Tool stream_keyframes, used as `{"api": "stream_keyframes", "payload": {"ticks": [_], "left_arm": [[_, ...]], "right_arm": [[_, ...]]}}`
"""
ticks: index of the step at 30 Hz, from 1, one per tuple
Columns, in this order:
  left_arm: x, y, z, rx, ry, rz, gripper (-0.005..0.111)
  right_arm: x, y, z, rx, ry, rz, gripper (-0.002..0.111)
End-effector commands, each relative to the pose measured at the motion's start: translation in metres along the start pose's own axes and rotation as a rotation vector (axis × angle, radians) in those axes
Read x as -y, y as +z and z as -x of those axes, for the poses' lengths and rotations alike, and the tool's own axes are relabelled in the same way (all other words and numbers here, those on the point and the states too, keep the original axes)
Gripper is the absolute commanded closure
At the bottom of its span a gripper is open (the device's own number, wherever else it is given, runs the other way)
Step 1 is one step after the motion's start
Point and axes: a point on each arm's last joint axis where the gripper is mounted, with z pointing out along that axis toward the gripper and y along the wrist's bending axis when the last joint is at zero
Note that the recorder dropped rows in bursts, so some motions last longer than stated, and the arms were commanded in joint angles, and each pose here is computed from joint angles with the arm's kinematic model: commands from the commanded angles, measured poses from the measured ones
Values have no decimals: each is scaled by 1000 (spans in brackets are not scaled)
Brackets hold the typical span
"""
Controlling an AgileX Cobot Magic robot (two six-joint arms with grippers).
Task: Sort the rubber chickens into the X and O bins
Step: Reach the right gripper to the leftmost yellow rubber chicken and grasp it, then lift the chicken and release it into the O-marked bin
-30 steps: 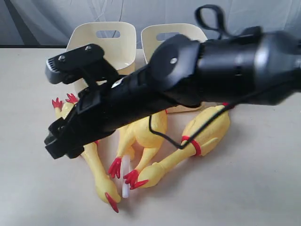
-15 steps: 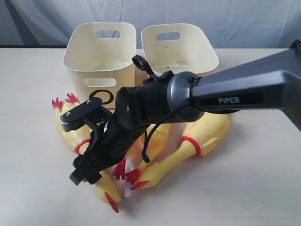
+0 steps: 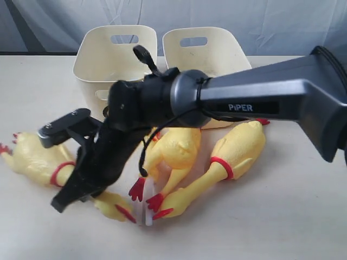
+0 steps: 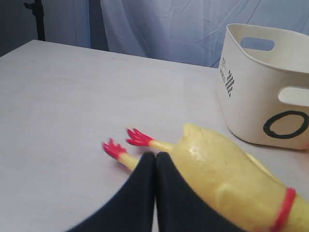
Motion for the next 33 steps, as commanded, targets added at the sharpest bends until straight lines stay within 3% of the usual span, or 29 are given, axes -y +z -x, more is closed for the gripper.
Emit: {"api": "stream_keyframes", "payload": {"ticks": [1,4,5,6,9,11,12,14,19,33], "left_arm": [[0,-1,3,12,1,-3,107],[0,-1,3,12,1,-3,107],[0,-1,3,12,1,-3,107],[0,-1,3,12,1,-3,107],[0,-1,3,12,1,-3,107],[0,-1,3,12,1,-3,107],[0,-1,3,12,1,-3,107],[0,-1,3,12,1,-3,107],[0,-1,3,12,1,-3,107],[0,-1,3,12,1,-3,107]], "right_arm": [[-31,-44,51,191,-164,29,109],[-39,-87,79,272,-356,-72,109],[-36,-107,83,206,-473,-184,109],[-33,-116,84,168,-496,-242,109],[-1,-169,81,-108,-533,-747,109],[15,-192,83,-193,-555,-1037,109],[20,-203,85,-185,-534,-1166,109],[25,-215,88,-144,-481,-1304,109],[29,-202,87,-276,-629,-1225,109],[86,-205,72,-386,-547,-1187,109]]}}
